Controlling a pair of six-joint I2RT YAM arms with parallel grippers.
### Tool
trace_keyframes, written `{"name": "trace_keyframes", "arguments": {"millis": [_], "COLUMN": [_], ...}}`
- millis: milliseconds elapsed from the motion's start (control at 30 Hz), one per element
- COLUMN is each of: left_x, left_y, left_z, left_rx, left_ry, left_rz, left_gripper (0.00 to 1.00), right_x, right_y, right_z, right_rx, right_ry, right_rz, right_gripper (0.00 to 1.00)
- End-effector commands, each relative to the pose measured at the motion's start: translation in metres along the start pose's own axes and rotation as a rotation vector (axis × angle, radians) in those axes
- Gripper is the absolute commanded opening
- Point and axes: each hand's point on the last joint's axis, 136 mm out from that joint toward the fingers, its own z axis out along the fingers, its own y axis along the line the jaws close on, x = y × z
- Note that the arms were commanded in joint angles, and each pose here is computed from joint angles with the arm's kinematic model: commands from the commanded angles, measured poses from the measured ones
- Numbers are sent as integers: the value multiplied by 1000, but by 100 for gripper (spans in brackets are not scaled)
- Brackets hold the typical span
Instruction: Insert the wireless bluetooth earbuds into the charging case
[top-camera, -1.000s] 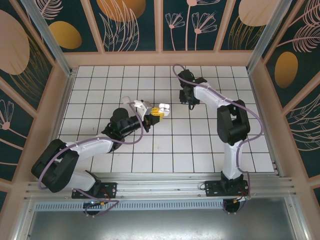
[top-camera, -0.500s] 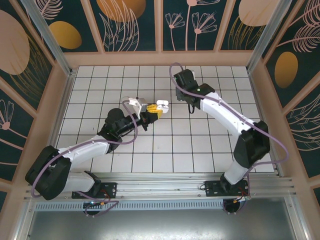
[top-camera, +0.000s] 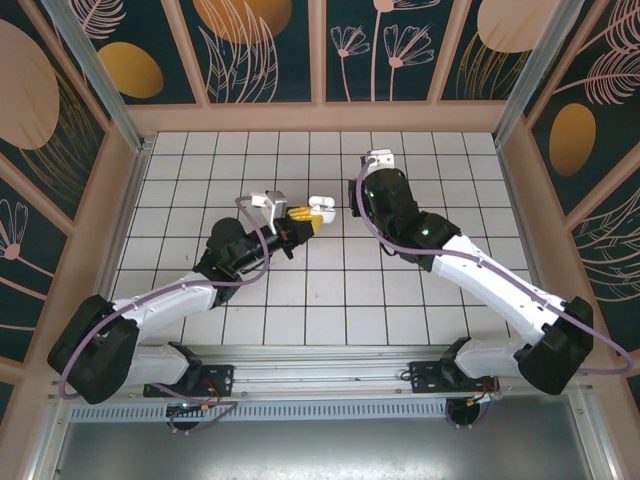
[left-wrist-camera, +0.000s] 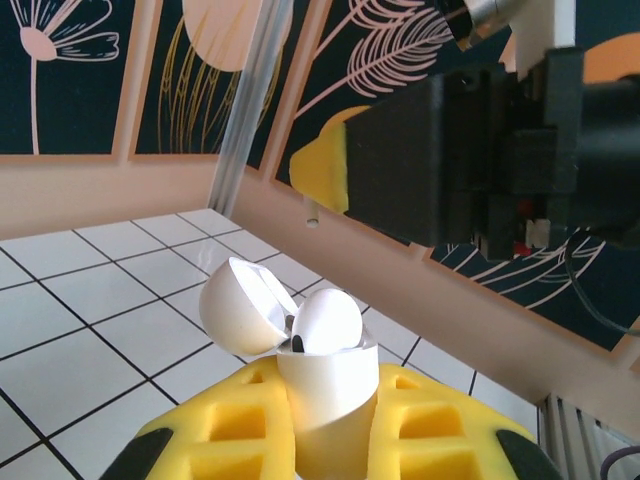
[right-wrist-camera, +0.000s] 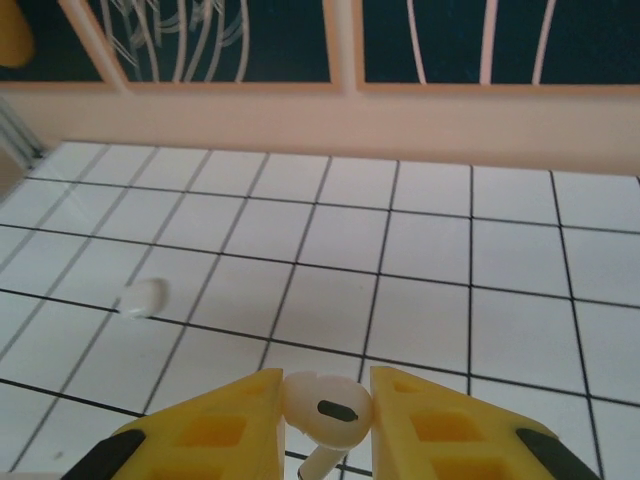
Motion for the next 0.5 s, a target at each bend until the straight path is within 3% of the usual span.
{"name": "trace_keyframes", "arguments": {"millis": [0,467], "left_x": [-21,-32], "left_y": [-10,-12], "left_z": [-5,-4], "left_rx": [11,7], "left_ry": [-72,-95], "left_rz": [-10,9], "left_gripper": [0,0], "right_x": [-25,-31], "right_y": [18,64], "right_z": [-14,-49], "right_rx": [-104,-411], "right_ry": [-109,-168], "right_rz": [9,-7], "right_gripper": [26,26]}}
